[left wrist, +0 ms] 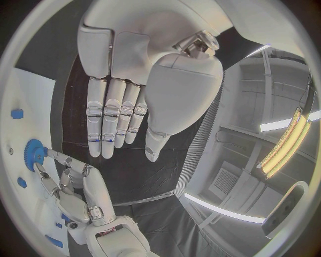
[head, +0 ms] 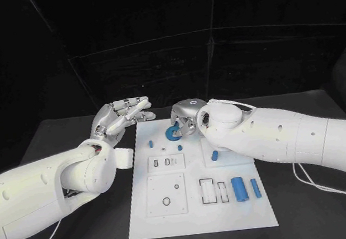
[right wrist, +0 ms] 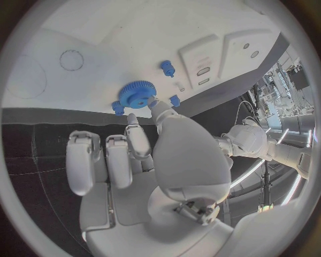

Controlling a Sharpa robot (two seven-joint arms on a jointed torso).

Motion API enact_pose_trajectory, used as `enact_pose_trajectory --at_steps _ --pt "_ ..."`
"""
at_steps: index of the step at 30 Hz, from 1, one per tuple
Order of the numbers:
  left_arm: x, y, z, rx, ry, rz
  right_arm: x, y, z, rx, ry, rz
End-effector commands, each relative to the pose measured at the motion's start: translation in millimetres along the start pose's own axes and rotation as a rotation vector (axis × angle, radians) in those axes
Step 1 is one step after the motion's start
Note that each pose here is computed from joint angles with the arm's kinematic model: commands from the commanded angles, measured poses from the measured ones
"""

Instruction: Assemble the parts on the task board

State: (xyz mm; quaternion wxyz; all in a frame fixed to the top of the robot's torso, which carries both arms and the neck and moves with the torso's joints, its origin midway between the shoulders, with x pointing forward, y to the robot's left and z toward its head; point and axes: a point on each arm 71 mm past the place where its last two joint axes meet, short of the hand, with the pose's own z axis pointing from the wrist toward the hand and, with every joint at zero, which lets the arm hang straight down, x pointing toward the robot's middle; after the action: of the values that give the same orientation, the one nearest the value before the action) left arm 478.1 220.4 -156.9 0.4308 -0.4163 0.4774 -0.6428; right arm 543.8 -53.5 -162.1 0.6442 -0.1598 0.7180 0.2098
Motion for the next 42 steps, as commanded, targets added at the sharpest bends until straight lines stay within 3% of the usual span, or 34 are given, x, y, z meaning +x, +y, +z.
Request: enact_pose_trajectory --at_steps 1,10,17,21,28,36,42 --pt "1.7 -1.5 0.7 0.007 0.015 -0.003 0.6 0 0.4 0.000 0.023 -0.013" --pt "1.4 -1.4 0.7 0.006 0.014 -0.003 0.2 -2 -0.9 0.004 0.018 -0.009" --pt "-0.8 -1.6 0.7 0.008 0.010 -0.001 -11.4 -14 -15.4 -0.036 -0.134 0.093" --pt "-3.2 -1.8 0.6 0.008 0.006 0.002 -15.6 -37 -34.9 -0.053 -0.167 0.206" --pt "-5.6 -1.7 1.0 0.008 0.007 0.000 -16.4 -93 -72.1 -0.032 -0.124 0.397" --pt "-4.7 0.3 4.3 0.006 0.017 -0.005 -17.9 -145 -102.4 0.024 -0.125 0.441" --pt "-4.1 1.3 5.8 0.004 0.019 -0.006 -17.3 -166 -110.9 0.076 -0.129 0.408"
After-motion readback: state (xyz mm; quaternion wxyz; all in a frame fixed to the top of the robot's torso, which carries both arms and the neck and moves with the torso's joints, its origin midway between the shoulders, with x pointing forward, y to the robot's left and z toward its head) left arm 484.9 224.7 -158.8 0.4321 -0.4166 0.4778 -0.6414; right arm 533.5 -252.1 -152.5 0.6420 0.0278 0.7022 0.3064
